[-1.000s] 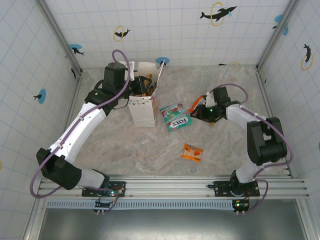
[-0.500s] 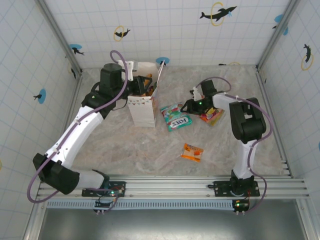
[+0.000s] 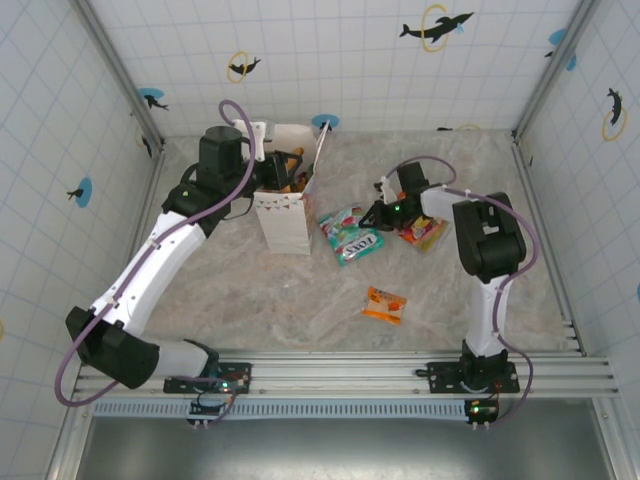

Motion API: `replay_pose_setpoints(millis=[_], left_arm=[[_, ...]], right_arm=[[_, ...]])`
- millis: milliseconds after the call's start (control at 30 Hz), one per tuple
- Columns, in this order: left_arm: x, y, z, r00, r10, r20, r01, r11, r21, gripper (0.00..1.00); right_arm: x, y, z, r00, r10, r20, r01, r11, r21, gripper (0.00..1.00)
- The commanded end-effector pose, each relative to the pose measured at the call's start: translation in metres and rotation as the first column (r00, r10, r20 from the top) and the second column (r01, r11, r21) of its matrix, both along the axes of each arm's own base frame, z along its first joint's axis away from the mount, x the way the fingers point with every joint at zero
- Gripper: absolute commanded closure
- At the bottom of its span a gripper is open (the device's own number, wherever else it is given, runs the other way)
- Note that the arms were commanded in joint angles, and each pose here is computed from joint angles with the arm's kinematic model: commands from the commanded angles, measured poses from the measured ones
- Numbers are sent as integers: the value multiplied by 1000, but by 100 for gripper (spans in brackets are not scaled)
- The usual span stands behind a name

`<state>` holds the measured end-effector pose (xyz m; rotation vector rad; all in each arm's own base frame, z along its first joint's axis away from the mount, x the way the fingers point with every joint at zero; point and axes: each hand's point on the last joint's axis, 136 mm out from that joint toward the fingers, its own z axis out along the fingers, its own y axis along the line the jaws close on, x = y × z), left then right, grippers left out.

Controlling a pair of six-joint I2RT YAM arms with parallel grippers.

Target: Place the snacks into the paper bag

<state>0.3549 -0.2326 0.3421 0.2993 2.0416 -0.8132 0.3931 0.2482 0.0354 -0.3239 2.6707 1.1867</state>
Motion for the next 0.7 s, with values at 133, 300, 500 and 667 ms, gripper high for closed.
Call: replay_pose_setpoints(millis=[133,300,500,667], left_arm=[[1,1,28,998,-2,66,5,999,-46,57],[-5,-5,30,998,-37,55,42,995,-91,57],[-15,-10,30,996,-73,57,81,985,-152,57],[-24,-21,28,989,-141,39,146,959,-241,56]], right_arm=[[-6,-8,49,989,-93,119,82,993,89,95],[-13,-21,89,961,-196,196,158,969,192,100],[-28,-40,138,909,-319,269,230,920,317,100],[-36,-53,190,860,-400,316,241,865,440,100]])
